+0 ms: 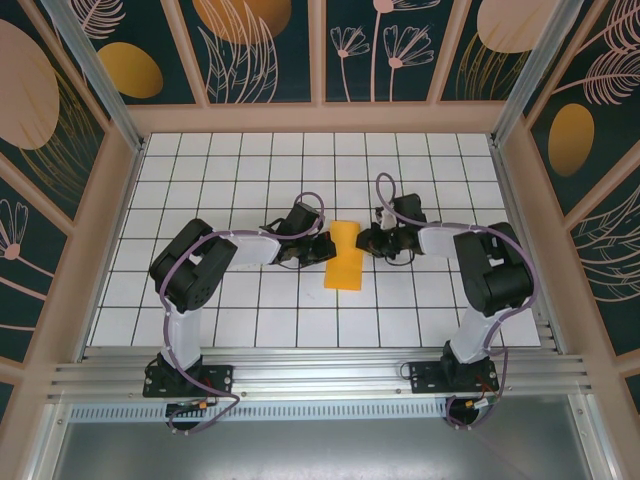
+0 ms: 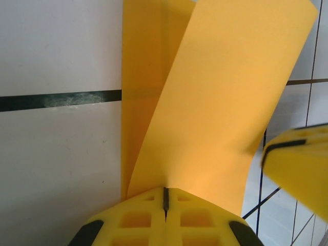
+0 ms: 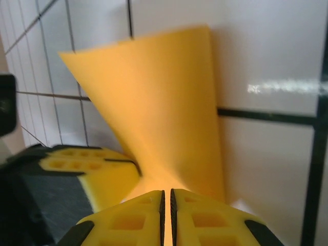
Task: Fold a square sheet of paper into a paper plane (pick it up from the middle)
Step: Fold the square sheet of paper in half at the center of the table.
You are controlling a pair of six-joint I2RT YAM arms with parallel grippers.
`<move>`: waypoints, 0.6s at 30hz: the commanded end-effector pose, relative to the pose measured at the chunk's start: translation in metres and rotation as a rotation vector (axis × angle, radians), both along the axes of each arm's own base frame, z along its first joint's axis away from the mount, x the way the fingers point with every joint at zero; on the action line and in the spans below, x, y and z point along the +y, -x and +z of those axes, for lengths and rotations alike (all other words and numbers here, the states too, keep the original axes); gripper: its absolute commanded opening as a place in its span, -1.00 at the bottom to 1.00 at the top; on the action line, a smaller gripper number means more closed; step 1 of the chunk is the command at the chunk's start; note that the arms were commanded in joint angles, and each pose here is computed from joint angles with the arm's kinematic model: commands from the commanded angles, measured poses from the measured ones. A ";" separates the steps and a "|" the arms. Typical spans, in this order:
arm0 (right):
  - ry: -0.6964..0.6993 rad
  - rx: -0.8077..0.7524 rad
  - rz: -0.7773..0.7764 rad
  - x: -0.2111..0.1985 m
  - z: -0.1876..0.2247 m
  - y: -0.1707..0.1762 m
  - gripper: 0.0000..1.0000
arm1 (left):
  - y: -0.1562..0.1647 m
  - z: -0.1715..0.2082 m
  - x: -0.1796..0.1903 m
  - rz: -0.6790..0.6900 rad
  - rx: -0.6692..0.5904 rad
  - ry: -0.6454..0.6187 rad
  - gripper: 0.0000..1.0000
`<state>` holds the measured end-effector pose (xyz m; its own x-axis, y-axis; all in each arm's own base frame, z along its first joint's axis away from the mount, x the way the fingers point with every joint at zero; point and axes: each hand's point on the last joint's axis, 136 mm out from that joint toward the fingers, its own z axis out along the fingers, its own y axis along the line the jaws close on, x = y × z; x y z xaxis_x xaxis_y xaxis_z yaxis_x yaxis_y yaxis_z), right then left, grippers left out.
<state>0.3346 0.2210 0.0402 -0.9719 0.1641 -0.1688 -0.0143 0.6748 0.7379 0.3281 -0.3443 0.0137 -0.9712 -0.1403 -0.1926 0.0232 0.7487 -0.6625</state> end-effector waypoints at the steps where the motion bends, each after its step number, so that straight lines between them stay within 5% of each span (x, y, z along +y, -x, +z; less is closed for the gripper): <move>1: 0.018 0.003 -0.002 -0.003 -0.008 -0.008 -0.71 | 0.022 -0.047 0.025 0.000 0.095 -0.149 -1.00; 10: 0.073 0.052 -0.017 -0.009 -0.033 -0.011 -0.72 | 0.023 -0.047 0.026 0.000 0.097 -0.151 -1.00; 18: 0.026 -0.014 -0.004 0.000 0.001 -0.029 -0.72 | 0.023 -0.047 0.026 0.002 0.095 -0.154 -1.00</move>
